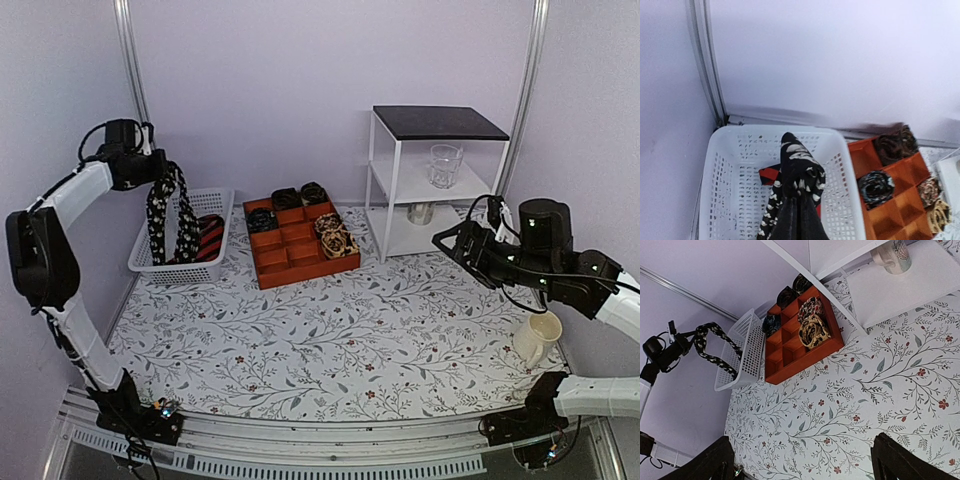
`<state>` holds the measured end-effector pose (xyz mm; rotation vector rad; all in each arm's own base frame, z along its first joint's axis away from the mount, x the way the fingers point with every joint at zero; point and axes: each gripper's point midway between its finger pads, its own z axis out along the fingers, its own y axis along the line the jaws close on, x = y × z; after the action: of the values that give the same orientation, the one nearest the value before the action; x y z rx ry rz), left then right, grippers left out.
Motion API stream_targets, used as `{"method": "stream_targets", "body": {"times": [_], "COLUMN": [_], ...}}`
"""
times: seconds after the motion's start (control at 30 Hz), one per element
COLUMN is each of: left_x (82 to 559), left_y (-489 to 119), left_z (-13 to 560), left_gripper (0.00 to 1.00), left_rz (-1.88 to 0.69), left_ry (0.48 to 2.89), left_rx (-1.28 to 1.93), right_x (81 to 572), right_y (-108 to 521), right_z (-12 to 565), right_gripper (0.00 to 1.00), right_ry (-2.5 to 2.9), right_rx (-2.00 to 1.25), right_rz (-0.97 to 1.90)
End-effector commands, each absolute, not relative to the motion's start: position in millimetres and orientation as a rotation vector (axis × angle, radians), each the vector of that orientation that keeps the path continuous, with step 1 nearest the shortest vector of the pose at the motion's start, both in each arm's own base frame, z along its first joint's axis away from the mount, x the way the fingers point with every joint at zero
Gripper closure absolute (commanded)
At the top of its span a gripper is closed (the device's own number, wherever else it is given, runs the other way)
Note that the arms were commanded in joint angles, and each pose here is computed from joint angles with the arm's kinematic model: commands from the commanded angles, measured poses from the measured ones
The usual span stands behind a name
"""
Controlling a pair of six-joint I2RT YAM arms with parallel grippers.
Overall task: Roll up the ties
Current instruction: Pick up the tie from the bin, then pass from the left arm to the right
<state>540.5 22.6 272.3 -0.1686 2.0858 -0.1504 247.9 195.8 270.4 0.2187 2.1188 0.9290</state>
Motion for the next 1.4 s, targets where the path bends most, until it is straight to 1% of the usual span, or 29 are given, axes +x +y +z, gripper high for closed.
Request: {"method": "stream_targets", "body": {"times": [0.0,0.3,0.53,0.7,0.8,1.0,1.13,1.27,1.3,1.37], "left_x": [513.6,433.3,361.0,306.8,279.7,253.9,235.4,223.9,223.6,222.1], "left_y": [-7.6,-85.3,-144.4,-171.2,-186.6,-215.3,-231.1,-238.5,-239.4,-243.6], "left_z": [316.1,399.0,455.6,484.3,482.6,426.3,395.8,394.9,397.1,401.1], "left_gripper": [1.00,1.00,1.00,1.00,1.00,1.00,1.00,1.00,1.00,1.00], "left_rz": [-0.315,-0.598,-0.832,-1.059,-1.179,-1.277,-1.312,-1.345,-1.355,-1.384], "left_ry": [1.997,1.810,1.650,1.525,1.498,1.612,1.676,1.650,1.646,1.639], "left_rx": [-0.128,0.088,0.290,0.400,0.440,0.421,0.412,0.386,0.370,0.357], "right_x": [245.1,241.2,239.8,234.5,239.8,238.7,234.4,238.4,235.8,225.2], "right_y": [194.9,200.7,223.9,249.6,269.0,325.8,344.2,369.6,379.2,399.0], "right_z": [274.7,278.4,293.0,314.2,325.2,330.0,313.5,294.0,294.7,308.1], "right_gripper": [0.04,0.08,0.12,0.13,0.14,0.15,0.15,0.14,0.14,0.10], "right_ry": [2.075,2.028,1.975,1.833,1.774,1.772,1.782,1.721,1.690,1.583], "right_rx": [0.202,0.138,0.037,-0.089,-0.145,-0.293,-0.333,-0.340,-0.364,-0.391], "right_rz": [0.947,0.998,1.115,1.194,1.199,1.179,1.148,1.067,1.052,1.051]}}
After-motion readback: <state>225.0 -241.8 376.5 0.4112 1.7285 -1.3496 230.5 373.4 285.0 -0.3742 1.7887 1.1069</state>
